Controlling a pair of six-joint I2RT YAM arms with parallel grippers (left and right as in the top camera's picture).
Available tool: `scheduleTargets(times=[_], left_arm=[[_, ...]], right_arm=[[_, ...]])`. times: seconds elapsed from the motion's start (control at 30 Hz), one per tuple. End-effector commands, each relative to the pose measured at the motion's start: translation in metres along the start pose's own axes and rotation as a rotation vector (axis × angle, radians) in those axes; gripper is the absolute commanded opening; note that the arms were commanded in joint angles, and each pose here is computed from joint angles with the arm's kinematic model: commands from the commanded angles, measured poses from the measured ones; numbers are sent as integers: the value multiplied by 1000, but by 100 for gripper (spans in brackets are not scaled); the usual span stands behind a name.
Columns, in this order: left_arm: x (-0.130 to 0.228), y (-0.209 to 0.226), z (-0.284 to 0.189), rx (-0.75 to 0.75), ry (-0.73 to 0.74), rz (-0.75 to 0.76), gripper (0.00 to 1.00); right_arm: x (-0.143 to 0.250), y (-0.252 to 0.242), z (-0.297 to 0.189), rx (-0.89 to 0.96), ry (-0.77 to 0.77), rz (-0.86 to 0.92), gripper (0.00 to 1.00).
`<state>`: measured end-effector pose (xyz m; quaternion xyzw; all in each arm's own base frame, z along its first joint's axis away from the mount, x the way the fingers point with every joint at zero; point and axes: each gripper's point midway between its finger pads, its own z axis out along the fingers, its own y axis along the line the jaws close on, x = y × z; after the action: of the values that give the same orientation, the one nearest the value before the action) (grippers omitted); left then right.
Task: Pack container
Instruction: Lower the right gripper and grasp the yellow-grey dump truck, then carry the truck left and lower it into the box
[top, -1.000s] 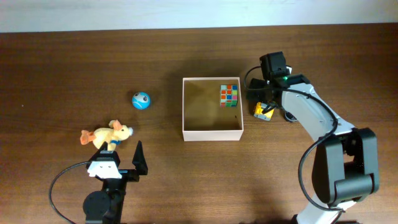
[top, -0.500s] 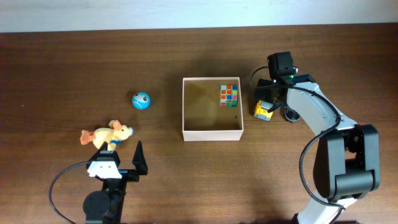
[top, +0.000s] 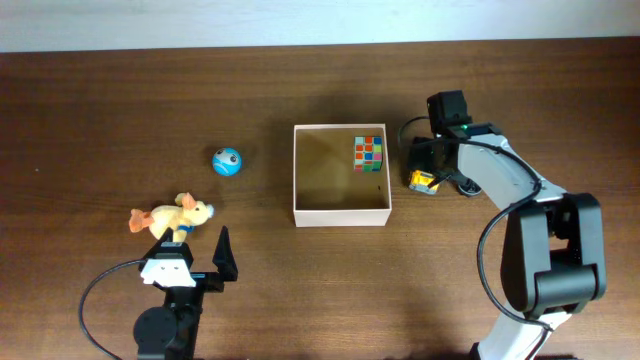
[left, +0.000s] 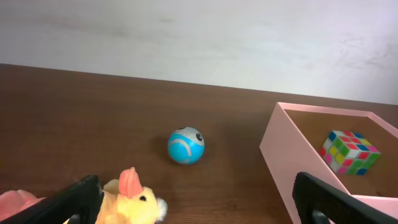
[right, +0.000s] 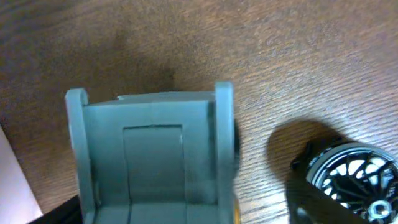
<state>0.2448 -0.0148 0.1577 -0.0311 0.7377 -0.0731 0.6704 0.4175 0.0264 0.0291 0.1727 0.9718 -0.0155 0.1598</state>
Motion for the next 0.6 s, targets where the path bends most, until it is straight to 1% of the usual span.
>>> scheduleTargets(times=[0.0, 0.13, 0.23, 0.57], left_arm=[[2, -2, 0, 14, 4, 20, 99], [2, -2, 0, 14, 4, 20, 99], [2, -2, 0, 14, 4, 20, 99], [2, -2, 0, 14, 4, 20, 99]], right_arm=[[4, 0, 5, -2, 12, 0, 71], [3, 0, 5, -4, 9, 0, 61], [3, 0, 5, -4, 9, -4, 56], [3, 2, 4, -12, 8, -58, 53]])
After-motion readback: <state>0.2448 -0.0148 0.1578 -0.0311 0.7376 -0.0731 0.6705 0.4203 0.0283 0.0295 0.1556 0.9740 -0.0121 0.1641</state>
